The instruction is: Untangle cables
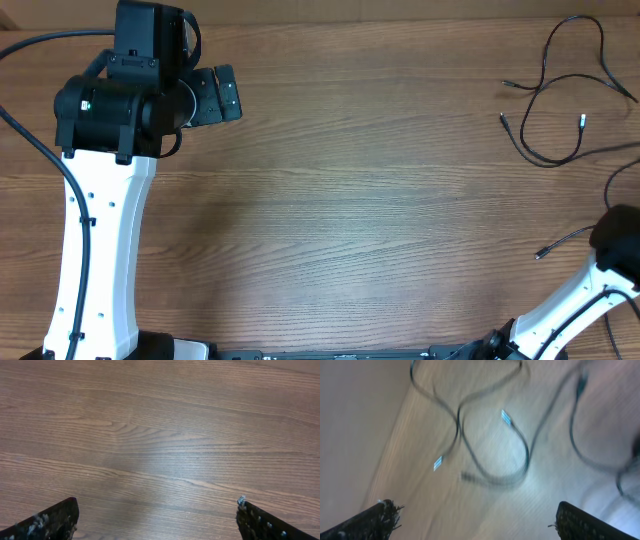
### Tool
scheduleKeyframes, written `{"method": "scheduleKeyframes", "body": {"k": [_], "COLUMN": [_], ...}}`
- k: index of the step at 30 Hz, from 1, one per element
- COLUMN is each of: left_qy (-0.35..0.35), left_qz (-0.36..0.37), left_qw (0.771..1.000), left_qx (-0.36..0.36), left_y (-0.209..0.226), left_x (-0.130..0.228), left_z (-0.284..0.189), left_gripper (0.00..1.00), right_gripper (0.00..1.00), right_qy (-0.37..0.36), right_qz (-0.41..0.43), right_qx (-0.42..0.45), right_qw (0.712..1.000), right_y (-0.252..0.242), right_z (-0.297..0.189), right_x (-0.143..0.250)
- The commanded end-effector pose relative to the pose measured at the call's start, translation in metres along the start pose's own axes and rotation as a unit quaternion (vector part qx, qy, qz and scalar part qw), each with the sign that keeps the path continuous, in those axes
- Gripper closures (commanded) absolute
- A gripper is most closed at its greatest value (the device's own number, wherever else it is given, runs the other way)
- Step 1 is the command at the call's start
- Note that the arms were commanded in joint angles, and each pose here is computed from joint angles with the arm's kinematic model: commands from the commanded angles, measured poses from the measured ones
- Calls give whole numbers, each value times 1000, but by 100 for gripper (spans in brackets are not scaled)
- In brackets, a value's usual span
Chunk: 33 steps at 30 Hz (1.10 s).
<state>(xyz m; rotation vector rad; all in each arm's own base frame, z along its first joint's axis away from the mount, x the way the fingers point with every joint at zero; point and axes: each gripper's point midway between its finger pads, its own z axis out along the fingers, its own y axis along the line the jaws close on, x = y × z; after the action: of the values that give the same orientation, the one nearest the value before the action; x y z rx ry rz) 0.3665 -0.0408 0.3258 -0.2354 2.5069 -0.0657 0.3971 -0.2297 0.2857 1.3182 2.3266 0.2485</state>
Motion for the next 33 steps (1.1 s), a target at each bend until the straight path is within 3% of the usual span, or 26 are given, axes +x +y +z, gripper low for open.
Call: {"method": "scheduleKeyframes", "body": {"k": [1,3,6,12,15,19,27,33], "left_qy": [1,1,1,1,1,1,1,1], "left_qz": [-6,-6,-6,-7,-6,-7,-7,-7], "left_qw": [1000,1000,1000,1000,1000,1000,1000,1000], "left_qx": [-7,-7,-7,-7,-7,-7,-7,-7], "left_y": [3,3,3,3,3,4,3,3], "left_x": [-1,-1,-1,-1,-1,-1,-1,-1], "left_z": [2,2,2,2,2,2,2,2], "left_gripper": [1,0,0,0,0,1,0,0], "right_gripper": [0,0,0,0,0,0,0,0], "right_qy": [-2,13,10,-30,-10,37,192,207], "right_qz": [-47,-102,-152,-229,-280,-298,-278,-278], "right_qx": [-73,-142,-172,-107,-91,-17,31,40], "right_qw": [996,985,973,967,956,954,941,937], "right_y": [34,64,92,112,119,95,43,36], "right_z": [-33,-52,-74,-81,-73,-44,4,9], "right_x": [17,38,63,92,118,145,209,217]}}
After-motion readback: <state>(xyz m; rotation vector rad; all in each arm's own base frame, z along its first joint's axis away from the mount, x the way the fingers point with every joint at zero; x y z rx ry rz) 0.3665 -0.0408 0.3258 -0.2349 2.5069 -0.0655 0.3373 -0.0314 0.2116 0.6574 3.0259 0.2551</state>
